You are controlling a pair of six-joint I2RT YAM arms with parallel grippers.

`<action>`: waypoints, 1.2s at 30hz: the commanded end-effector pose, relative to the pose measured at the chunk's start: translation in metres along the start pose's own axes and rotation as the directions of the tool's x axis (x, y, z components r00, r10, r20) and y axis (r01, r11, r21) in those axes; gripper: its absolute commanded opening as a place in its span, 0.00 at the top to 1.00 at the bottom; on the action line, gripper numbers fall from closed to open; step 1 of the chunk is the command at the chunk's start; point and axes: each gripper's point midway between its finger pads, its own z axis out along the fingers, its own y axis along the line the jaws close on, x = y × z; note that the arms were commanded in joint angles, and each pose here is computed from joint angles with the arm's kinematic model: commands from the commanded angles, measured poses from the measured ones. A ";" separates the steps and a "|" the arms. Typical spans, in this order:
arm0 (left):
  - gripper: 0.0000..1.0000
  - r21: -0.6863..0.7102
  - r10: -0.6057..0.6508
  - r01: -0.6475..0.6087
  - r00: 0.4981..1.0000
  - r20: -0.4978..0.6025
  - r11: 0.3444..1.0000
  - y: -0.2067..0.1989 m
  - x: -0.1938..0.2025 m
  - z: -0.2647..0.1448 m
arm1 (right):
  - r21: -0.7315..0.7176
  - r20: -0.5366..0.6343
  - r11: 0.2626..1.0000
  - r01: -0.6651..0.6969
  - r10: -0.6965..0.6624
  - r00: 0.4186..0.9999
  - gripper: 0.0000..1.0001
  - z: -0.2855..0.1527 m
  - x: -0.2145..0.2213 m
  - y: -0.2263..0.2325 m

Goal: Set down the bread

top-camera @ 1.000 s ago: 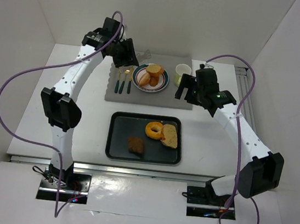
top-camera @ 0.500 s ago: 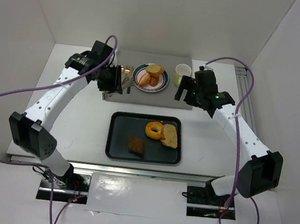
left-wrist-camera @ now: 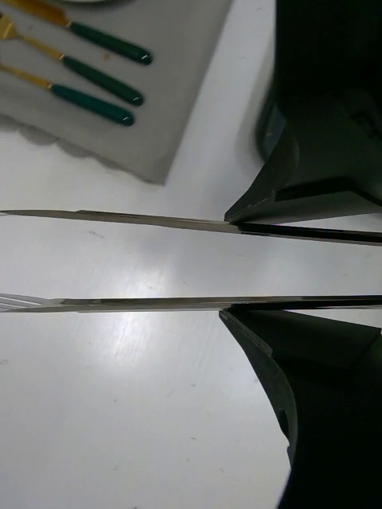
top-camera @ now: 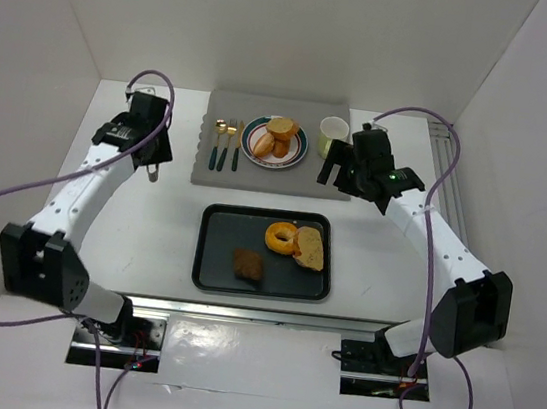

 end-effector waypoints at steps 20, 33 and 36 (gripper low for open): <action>0.06 -0.007 -0.073 0.073 0.991 -0.113 0.997 -0.005 -0.028 0.126 | 0.123 0.108 0.989 -0.085 0.071 0.992 0.01 -0.013 -0.013 -0.030; 0.00 0.323 -0.077 0.039 0.991 0.106 0.946 -0.029 -0.088 -0.024 | 0.205 0.083 0.978 -0.035 0.018 0.996 0.01 0.002 -0.026 -0.034; 0.00 0.396 -0.096 0.035 0.986 0.134 0.918 -0.035 -0.088 -0.047 | 0.220 0.079 0.975 -0.032 0.015 0.997 0.01 0.003 -0.026 -0.036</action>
